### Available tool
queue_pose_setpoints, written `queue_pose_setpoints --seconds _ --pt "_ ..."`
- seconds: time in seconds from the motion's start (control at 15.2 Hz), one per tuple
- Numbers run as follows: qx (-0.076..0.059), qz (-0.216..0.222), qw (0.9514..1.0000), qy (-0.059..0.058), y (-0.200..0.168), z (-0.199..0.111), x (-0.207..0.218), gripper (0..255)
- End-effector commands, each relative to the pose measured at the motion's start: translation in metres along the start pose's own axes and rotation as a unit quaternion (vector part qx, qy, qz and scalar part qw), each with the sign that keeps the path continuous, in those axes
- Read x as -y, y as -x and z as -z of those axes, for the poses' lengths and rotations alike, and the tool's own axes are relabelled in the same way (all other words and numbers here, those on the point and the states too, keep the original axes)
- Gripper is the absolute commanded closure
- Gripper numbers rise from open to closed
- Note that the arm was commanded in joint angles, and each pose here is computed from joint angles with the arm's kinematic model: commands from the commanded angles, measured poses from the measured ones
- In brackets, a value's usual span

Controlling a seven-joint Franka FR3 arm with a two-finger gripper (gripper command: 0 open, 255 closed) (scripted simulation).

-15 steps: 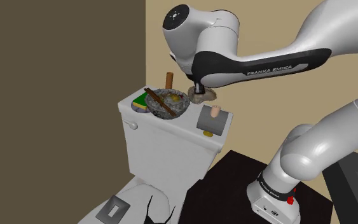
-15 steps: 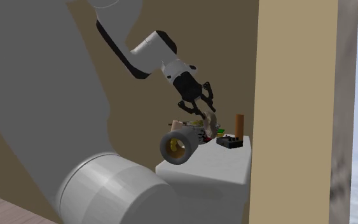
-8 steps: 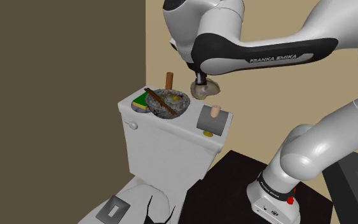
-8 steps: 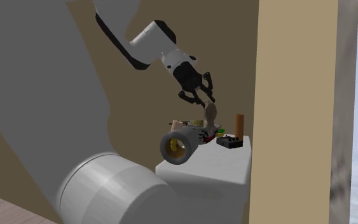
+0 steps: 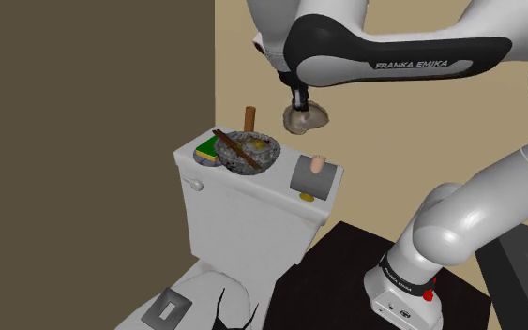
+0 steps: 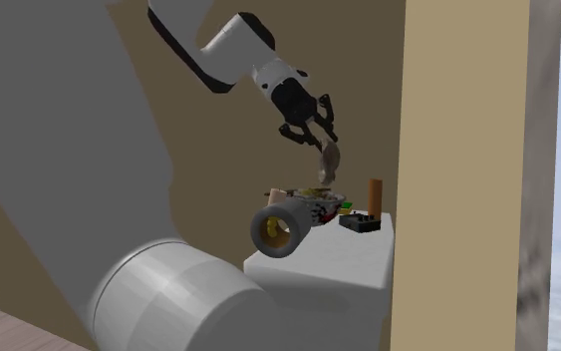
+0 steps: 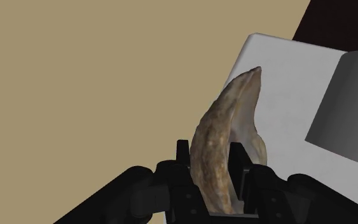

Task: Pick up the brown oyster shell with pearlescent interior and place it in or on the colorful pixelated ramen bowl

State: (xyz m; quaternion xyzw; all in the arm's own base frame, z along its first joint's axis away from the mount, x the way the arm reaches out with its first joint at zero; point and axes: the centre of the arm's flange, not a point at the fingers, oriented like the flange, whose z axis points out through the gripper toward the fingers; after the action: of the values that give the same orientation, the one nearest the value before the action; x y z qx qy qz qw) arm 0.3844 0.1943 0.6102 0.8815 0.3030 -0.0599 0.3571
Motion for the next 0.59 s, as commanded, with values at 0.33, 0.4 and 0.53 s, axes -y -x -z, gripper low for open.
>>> queue_pose_setpoints --seconds 0.33,0.4,0.53 --pt "0.000 0.000 1.0000 0.000 -0.066 0.045 0.007 255" --pt "0.000 0.000 1.0000 0.000 -0.077 0.052 0.009 255" --pt "0.000 0.000 1.0000 0.000 -0.099 0.066 0.012 255"
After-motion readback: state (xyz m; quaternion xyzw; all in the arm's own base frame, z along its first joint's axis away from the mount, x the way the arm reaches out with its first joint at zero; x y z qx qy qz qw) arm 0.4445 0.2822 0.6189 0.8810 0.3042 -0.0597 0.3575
